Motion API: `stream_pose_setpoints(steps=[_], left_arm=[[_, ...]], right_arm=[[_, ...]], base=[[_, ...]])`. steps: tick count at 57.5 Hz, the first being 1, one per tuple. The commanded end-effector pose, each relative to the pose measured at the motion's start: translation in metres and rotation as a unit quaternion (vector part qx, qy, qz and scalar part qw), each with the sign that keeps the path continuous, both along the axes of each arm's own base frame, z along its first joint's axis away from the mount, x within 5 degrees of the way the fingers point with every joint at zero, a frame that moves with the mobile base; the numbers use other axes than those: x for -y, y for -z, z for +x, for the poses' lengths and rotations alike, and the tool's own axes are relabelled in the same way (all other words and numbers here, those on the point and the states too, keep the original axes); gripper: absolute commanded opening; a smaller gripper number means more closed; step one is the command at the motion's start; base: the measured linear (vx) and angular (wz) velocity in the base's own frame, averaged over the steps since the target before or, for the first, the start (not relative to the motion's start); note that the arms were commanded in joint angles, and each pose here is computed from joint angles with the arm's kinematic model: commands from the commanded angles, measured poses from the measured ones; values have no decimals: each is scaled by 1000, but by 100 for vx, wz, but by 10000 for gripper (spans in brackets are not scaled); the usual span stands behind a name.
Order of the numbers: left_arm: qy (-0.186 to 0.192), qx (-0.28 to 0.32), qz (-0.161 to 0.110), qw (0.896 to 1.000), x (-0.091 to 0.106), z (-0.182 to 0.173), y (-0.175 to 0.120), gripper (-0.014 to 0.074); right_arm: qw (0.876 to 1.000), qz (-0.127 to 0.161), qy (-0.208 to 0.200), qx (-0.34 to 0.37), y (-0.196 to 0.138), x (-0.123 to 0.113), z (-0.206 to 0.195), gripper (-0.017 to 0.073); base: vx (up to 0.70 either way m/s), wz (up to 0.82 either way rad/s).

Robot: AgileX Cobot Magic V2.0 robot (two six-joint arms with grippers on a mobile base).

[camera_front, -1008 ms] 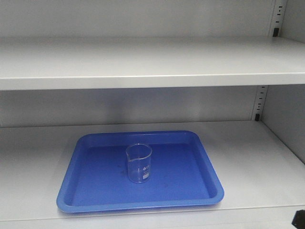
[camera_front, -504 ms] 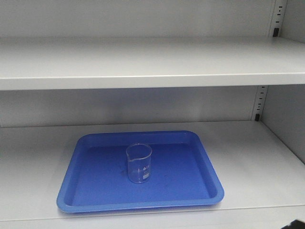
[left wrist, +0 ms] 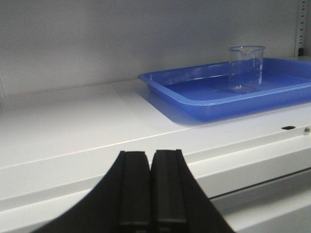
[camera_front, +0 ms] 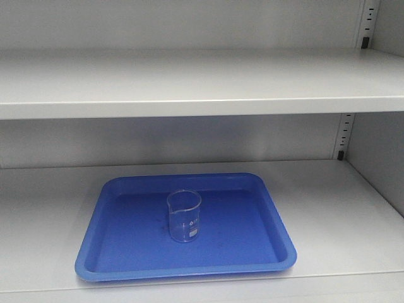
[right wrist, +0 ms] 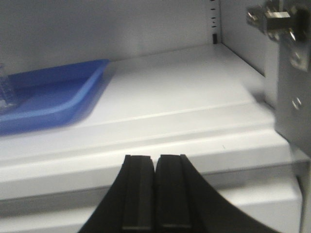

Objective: Pick beaker and place in left cabinet

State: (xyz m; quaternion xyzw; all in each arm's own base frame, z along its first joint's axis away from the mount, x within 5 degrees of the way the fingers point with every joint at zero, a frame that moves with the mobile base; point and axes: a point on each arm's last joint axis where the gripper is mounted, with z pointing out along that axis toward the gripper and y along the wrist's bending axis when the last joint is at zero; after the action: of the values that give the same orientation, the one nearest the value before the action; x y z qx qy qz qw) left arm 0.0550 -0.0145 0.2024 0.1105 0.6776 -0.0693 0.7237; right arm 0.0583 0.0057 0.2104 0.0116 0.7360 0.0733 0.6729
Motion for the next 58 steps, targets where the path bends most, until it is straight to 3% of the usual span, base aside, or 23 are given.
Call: stream_pose_setpoints(steps=[1, 7, 15, 19, 58], left_arm=[[1, 40, -17, 999, 0, -1, -3, 1], [1, 40, -17, 999, 0, -1, -3, 1], [1, 40, -17, 999, 0, -1, -3, 1], [1, 40, -17, 999, 0, -1, -3, 1], [1, 40, -17, 999, 0, -1, -3, 1]], right_arm=[[998, -2, 14, 55, 3, 2, -4, -9], [1000, -15, 13, 21, 19, 2, -2, -9], [997, -69, 16, 10, 22, 3, -3, -9], [996, -82, 17, 11, 22, 4, -3, -9], [996, -86, 18, 11, 22, 4, -3, -9]], base=[[0, 0], [0, 0], [0, 0], [0, 0], [0, 0]])
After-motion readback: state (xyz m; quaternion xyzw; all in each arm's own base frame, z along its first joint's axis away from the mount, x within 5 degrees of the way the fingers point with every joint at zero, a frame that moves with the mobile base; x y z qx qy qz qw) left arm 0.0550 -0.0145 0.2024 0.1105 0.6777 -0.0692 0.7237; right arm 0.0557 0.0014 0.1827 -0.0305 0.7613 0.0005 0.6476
